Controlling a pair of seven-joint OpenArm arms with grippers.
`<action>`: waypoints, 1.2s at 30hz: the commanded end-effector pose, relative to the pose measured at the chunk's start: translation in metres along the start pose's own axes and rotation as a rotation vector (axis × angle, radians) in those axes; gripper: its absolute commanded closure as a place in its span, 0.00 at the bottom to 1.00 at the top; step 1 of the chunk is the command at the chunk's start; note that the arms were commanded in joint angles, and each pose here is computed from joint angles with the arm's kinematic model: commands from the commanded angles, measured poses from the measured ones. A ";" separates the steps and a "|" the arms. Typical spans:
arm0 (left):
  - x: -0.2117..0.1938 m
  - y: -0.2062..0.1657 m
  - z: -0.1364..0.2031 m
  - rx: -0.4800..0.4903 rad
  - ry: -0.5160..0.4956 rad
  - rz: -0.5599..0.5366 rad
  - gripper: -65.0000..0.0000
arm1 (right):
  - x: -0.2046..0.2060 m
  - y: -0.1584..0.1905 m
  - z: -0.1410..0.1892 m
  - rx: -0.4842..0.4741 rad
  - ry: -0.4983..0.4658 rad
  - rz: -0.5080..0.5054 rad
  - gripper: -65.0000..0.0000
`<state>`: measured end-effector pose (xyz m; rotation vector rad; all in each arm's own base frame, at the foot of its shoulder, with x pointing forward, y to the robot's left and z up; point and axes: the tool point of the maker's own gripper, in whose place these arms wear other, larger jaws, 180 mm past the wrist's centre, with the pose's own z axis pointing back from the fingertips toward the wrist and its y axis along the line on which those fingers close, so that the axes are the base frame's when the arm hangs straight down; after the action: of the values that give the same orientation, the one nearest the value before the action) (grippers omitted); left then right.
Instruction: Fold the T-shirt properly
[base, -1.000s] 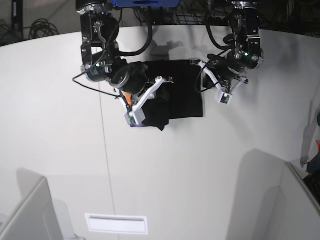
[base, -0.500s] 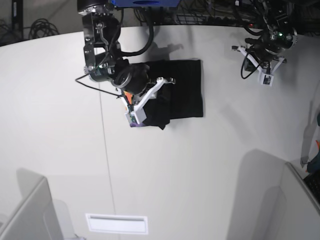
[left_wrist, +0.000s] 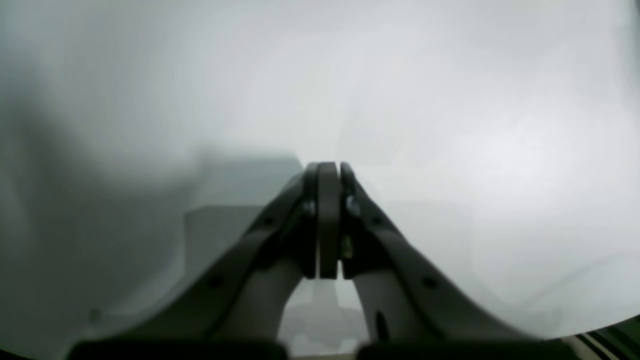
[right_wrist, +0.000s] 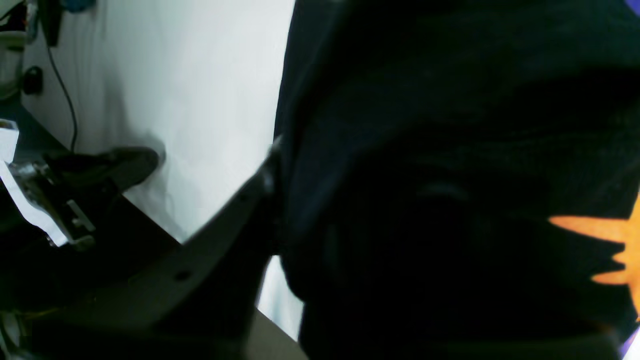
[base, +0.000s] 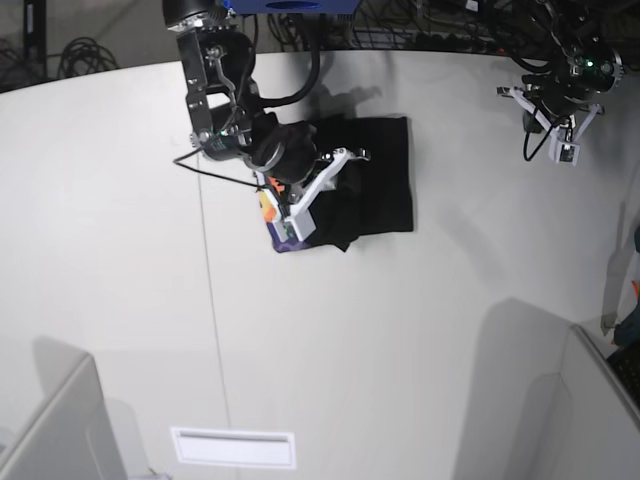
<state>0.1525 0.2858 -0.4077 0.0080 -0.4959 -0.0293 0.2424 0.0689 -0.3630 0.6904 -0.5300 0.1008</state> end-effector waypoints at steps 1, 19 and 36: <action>0.007 0.002 0.004 0.004 -0.024 -0.020 1.00 | 0.012 0.011 0.002 0.033 -0.042 0.010 0.72; 0.005 0.005 0.005 0.011 -0.020 -0.016 1.00 | 0.017 0.044 -0.035 0.096 0.047 0.162 0.44; 0.005 0.038 0.019 0.093 -0.029 0.009 1.00 | 0.031 0.088 -0.016 0.113 -0.004 0.320 0.47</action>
<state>0.1436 0.3209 -0.3958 0.0860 -0.4999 0.0196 0.2462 0.1406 -0.3207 0.6909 -0.5939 0.4321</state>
